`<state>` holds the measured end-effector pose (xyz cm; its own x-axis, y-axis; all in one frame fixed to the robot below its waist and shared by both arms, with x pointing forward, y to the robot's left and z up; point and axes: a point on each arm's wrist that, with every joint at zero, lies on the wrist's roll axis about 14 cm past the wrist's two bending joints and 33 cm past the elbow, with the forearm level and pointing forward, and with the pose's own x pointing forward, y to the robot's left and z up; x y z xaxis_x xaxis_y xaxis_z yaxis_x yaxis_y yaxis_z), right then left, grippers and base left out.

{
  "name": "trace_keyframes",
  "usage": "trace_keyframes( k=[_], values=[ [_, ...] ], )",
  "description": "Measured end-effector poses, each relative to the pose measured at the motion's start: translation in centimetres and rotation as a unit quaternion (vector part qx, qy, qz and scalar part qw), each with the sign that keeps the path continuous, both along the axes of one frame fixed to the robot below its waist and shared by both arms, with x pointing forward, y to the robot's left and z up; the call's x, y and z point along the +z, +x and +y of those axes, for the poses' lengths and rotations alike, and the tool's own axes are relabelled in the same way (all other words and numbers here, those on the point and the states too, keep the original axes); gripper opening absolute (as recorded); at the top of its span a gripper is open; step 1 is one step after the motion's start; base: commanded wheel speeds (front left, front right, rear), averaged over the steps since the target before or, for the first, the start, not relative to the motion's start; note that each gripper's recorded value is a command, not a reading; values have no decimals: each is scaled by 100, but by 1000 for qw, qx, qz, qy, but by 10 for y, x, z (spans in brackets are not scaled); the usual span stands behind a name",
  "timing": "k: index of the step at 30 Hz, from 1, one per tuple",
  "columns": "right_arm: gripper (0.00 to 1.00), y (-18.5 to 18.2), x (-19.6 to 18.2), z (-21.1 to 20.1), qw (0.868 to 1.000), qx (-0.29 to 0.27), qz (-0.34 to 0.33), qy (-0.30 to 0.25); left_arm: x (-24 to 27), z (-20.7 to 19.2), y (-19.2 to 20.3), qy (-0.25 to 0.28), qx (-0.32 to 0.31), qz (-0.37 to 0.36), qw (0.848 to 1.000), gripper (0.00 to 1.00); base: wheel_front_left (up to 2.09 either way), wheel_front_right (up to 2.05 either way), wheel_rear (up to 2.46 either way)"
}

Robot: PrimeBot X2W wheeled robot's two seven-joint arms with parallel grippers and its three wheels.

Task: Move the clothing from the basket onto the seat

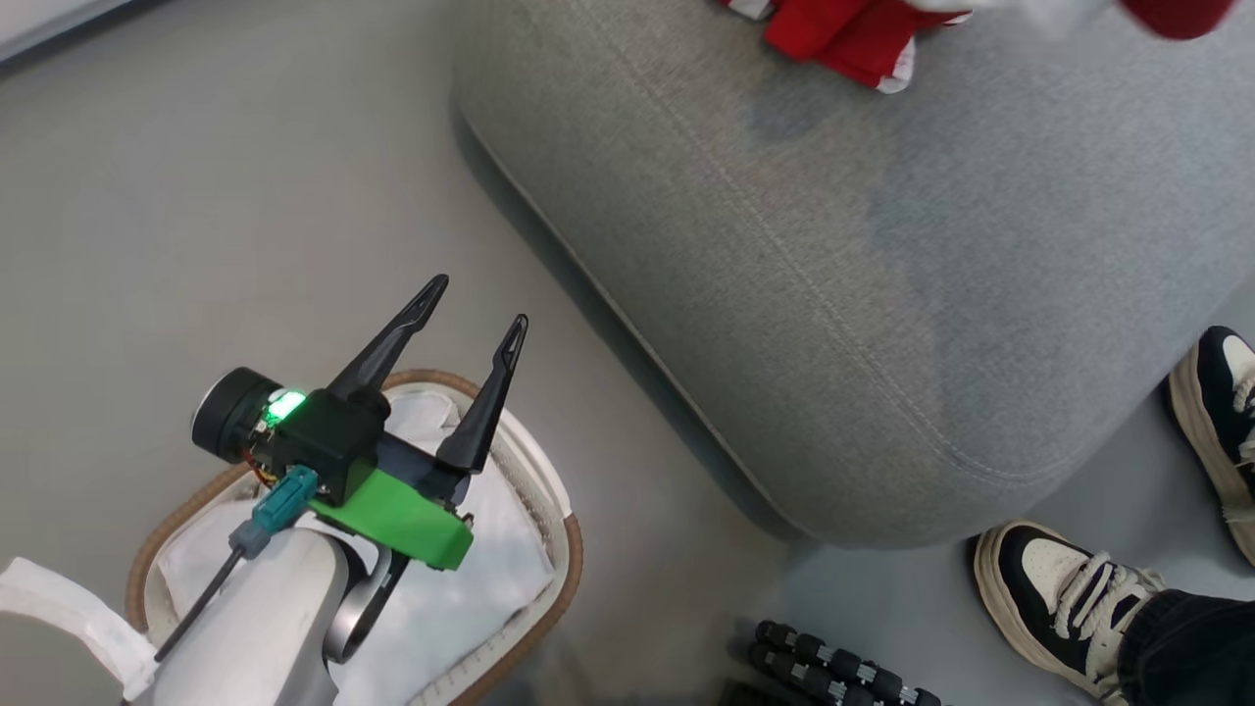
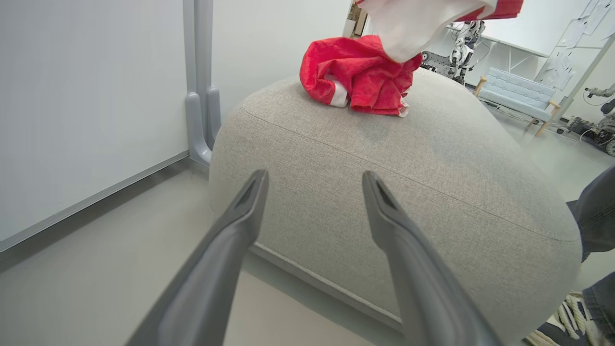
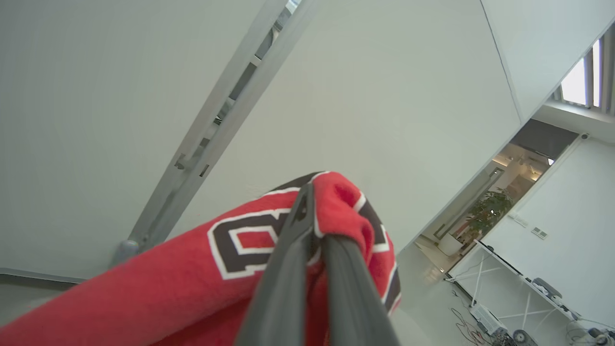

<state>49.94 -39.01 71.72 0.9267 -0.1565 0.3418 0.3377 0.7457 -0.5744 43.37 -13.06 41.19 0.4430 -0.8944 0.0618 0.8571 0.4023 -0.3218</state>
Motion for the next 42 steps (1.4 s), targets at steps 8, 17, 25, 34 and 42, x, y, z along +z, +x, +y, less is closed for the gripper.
trace_keyframes(
  k=[8,17,25,34,42],
  values=[
    [0,26,-55,-44,995,-67,42,54,-20,20,16,5,24,12,1000,100,0,0,0],
    [31,41,-178,-37,978,-81,122,151,-53,45,30,28,58,37,997,100,0,0,0],
    [100,-12,-249,-33,954,-114,171,217,-49,59,40,39,95,43,994,100,0,0,0],
    [100,-91,-273,-26,938,-136,183,260,-25,79,42,48,148,38,987,100,0,0,0],
    [100,-98,-261,27,936,-71,137,317,-3,120,39,59,230,34,971,100,0,0,0]
  ],
)
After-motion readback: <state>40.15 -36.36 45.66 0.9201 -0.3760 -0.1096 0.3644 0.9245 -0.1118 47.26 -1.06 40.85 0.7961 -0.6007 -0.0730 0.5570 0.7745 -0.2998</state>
